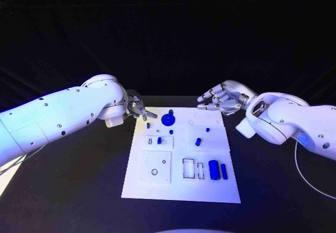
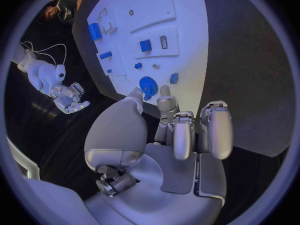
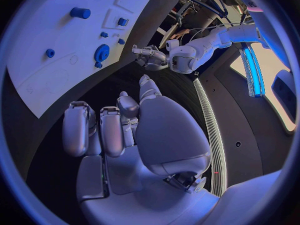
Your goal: Assemble the parts on the task board
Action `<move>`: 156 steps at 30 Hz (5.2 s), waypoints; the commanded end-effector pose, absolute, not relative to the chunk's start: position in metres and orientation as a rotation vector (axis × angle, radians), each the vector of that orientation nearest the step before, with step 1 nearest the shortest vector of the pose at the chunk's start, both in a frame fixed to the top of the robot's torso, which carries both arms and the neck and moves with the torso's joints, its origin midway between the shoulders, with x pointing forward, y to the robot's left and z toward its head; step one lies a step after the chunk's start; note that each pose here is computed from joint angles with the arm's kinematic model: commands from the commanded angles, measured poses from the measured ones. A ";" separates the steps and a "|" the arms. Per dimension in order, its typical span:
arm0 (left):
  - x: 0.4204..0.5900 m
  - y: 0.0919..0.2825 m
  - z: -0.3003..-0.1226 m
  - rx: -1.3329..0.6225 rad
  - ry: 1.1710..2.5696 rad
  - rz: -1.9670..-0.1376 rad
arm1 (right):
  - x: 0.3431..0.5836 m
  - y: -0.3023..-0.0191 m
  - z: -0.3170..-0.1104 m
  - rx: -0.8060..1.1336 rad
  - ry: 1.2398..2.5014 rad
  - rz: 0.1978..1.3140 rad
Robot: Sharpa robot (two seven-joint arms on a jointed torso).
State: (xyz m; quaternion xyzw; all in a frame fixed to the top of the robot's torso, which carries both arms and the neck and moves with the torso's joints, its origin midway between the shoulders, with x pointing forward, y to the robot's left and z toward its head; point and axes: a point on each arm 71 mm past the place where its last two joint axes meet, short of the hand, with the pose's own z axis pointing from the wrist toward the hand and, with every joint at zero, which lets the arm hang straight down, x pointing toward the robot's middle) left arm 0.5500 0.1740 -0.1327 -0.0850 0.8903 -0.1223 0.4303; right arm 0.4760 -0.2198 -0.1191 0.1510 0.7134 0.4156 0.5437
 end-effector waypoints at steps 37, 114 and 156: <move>0.580 0.166 -0.165 -0.154 2.366 -0.186 | 0.476 -0.215 -0.121 0.342 1.703 1.003; 0.520 0.180 -0.177 -0.162 2.282 -0.466 | 0.475 -0.216 -0.123 0.343 1.714 1.003; 0.513 0.176 -0.194 -0.069 2.356 -0.383 | 0.475 -0.215 -0.123 0.342 1.716 1.005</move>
